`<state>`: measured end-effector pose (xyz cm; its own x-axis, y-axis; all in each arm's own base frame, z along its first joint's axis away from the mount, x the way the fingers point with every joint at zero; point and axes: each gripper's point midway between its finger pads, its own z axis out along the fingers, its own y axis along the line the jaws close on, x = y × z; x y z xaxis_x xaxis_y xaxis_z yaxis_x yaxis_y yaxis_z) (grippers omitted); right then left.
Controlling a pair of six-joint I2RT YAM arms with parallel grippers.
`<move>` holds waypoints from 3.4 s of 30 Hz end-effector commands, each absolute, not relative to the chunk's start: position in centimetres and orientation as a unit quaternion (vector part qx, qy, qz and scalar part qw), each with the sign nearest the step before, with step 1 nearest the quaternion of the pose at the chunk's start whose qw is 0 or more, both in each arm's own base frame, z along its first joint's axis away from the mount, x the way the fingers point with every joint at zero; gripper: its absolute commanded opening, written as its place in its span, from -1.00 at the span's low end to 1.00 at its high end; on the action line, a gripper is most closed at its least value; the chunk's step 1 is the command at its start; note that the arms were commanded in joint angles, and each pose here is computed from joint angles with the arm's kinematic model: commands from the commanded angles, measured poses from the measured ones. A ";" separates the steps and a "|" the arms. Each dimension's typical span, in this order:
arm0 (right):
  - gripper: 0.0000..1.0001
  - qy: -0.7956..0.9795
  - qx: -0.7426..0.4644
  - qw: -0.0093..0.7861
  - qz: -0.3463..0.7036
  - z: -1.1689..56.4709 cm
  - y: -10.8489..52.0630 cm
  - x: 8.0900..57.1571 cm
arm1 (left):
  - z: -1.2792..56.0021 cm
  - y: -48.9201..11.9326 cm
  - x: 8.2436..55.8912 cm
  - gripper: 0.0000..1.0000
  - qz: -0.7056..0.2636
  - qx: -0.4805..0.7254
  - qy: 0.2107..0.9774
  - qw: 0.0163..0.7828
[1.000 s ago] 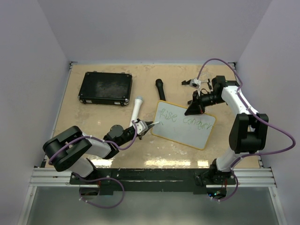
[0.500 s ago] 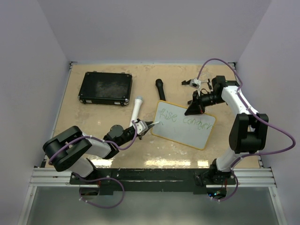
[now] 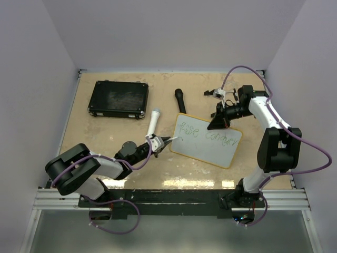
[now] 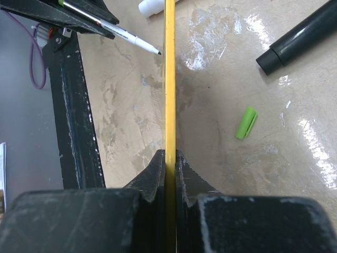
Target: Write a sentence on the whiteboard
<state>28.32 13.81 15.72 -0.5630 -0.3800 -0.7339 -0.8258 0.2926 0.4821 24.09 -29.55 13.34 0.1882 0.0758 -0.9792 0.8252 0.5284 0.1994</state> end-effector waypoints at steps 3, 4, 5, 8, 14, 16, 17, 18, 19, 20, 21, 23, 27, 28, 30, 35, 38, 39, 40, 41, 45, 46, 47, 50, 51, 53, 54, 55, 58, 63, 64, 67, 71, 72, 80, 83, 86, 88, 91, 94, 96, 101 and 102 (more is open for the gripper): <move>-1.00 0.745 -0.414 0.273 0.446 16.6 14.2 29.0 | 17.0 -29.7 23.6 -1.00 -0.311 0.371 0.520 0.703; -1.00 0.744 -0.414 0.274 0.446 16.6 14.2 29.0 | 16.9 -29.7 23.5 -1.00 -0.313 0.371 0.521 0.702; -1.00 0.745 -0.413 0.274 0.446 16.6 14.1 29.0 | 17.0 -29.7 23.6 -1.00 -0.315 0.370 0.521 0.702; -1.00 0.745 -0.414 0.273 0.447 16.5 14.2 29.0 | 17.3 -29.8 23.4 -1.00 -0.321 0.369 0.515 0.704; -1.00 0.745 -0.414 0.274 0.446 16.6 14.1 29.0 | 18.5 -29.9 23.5 -1.00 -0.325 0.361 0.503 0.715; -1.00 0.745 -0.414 0.272 0.447 16.5 14.2 29.0 | 18.7 -30.0 23.7 -1.00 -0.324 0.359 0.501 0.718; -1.00 0.745 -0.414 0.273 0.447 16.5 14.2 29.0 | 18.7 -30.0 23.7 -1.00 -0.324 0.359 0.501 0.718; -1.00 0.745 -0.414 0.273 0.447 16.5 14.2 29.0 | 18.8 -30.0 23.8 -1.00 -0.322 0.358 0.501 0.719; -1.00 0.745 -0.414 0.273 0.447 16.5 14.2 29.0 | 18.8 -30.0 23.9 -1.00 -0.321 0.357 0.501 0.720; -1.00 0.744 -0.415 0.274 0.446 16.6 14.2 29.0 | 18.8 -30.0 24.0 -1.00 -0.320 0.354 0.500 0.722; -1.00 0.744 -0.415 0.274 0.446 16.6 14.2 28.9 | 18.9 -30.1 24.1 -1.00 -0.320 0.353 0.499 0.724; -1.00 0.744 -0.416 0.275 0.445 16.7 14.2 28.8 | 18.8 -30.2 24.3 -1.00 -0.319 0.355 0.500 0.723; -1.00 0.745 -0.413 0.274 0.446 16.5 14.1 28.8 | 19.1 -30.4 24.2 -1.00 -0.325 0.351 0.496 0.725; -1.00 0.745 -0.415 0.274 0.445 16.6 14.2 28.8 | 19.1 -30.4 24.2 -1.00 -0.326 0.351 0.495 0.725; -1.00 0.745 -0.414 0.272 0.447 16.5 14.2 28.9 | 19.3 -30.4 24.2 -1.00 -0.326 0.350 0.492 0.727; -1.00 0.746 -0.413 0.271 0.447 16.4 14.1 28.9 | 20.5 -30.3 24.0 -1.00 -0.332 0.344 0.480 0.736; -1.00 0.745 -0.414 0.270 0.448 16.2 14.2 28.9 | 20.8 -30.4 24.1 -1.00 -0.328 0.348 0.478 0.737; -1.00 0.746 -0.413 0.269 0.448 16.3 14.2 28.9 | 21.0 -30.5 24.2 -1.00 -0.327 0.349 0.477 0.738; -1.00 0.746 -0.412 0.269 0.448 16.2 14.1 28.9 | 21.0 -30.5 24.2 -1.00 -0.325 0.350 0.476 0.738; -1.00 0.746 -0.413 0.270 0.448 16.3 14.1 28.9 | 21.0 -30.5 24.3 -1.00 -0.325 0.350 0.476 0.738; -1.00 0.746 -0.413 0.269 0.448 16.2 14.2 28.8 | 20.8 -30.7 24.5 -1.00 -0.323 0.353 0.478 0.737; -1.00 0.746 -0.413 0.269 0.448 16.2 14.2 28.8 | 20.6 -30.8 24.5 -1.00 -0.322 0.354 0.480 0.735; -1.00 0.746 -0.413 0.269 0.448 16.2 14.2 28.8 | 20.5 -30.8 24.7 -1.00 -0.321 0.353 0.482 0.735; -1.00 0.746 -0.413 0.269 0.448 16.3 14.2 28.8 | 20.0 -30.9 24.7 -1.00 -0.322 0.354 0.487 0.731; -1.00 0.745 -0.414 0.270 0.448 16.3 14.2 28.8 | 19.9 -30.8 24.5 -1.00 -0.323 0.354 0.487 0.730; -1.00 0.745 -0.414 0.270 0.448 16.3 14.2 28.9 | 19.9 -30.8 24.5 -1.00 -0.325 0.354 0.486 0.729; -1.00 0.745 -0.414 0.270 0.448 16.3 14.2 28.9 | 19.9 -30.8 24.4 -1.00 -0.327 0.355 0.486 0.729; -1.00 0.746 -0.413 0.270 0.448 16.2 14.1 28.8 | 20.1 -30.8 24.3 -1.00 -0.329 0.355 0.484 0.729; -1.00 0.747 -0.413 0.269 0.447 16.2 14.1 28.9 | 20.1 -30.8 24.2 -1.00 -0.330 0.357 0.484 0.728; -1.00 0.746 -0.413 0.270 0.447 16.3 14.1 28.9 | 20.0 -30.7 23.8 -1.00 -0.334 0.358 0.484 0.725; -1.00 0.746 -0.414 0.269 0.447 16.2 14.1 28.8 | 20.4 -30.5 23.8 -1.00 -0.333 0.354 0.482 0.728; -1.00 0.745 -0.415 0.271 0.446 16.3 14.1 28.9 | 20.5 -30.3 23.6 -1.00 -0.331 0.356 0.483 0.728; -1.00 0.745 -0.414 0.270 0.448 16.3 14.2 28.8 | 20.1 -30.2 23.6 -1.00 -0.326 0.361 0.488 0.725; -1.00 0.745 -0.414 0.271 0.447 16.4 14.1 28.9 | 20.1 -30.2 23.7 -1.00 -0.326 0.360 0.489 0.725; -1.00 0.746 -0.413 0.271 0.447 16.3 14.1 28.8 | 18.6 -30.3 23.8 -1.00 -0.323 0.367 0.504 0.712; -1.00 0.746 -0.413 0.271 0.447 16.3 14.1 28.9 | 18.3 -30.4 23.9 -1.00 -0.321 0.369 0.507 0.710; -1.00 0.746 -0.414 0.271 0.446 16.3 14.1 28.9 | 18.1 -30.5 24.1 -1.00 -0.318 0.370 0.508 0.709; -1.00 0.745 -0.415 0.271 0.446 16.3 14.1 28.9 | 17.8 -30.6 24.2 -1.00 -0.314 0.377 0.512 0.705; -1.00 0.746 -0.415 0.273 0.444 16.4 14.1 28.9 | 17.9 -30.8 24.3 -1.00 -0.311 0.380 0.512 0.705; -1.00 0.746 -0.413 0.272 0.445 16.3 14.1 28.9 | 17.9 -30.7 24.2 -1.00 -0.313 0.379 0.513 0.704; -1.00 0.747 -0.413 0.271 0.445 16.3 14.1 28.9 | 17.8 -30.6 24.2 -1.00 -0.315 0.377 0.512 0.704; -1.00 0.748 -0.412 0.271 0.444 16.2 14.1 29.1 | 17.3 -30.5 24.0 -1.00 -0.316 0.375 0.518 0.701; -1.00 0.749 -0.411 0.271 0.444 16.1 14.1 29.0 | 17.2 -30.5 24.1 -1.00 -0.315 0.375 0.520 0.700</move>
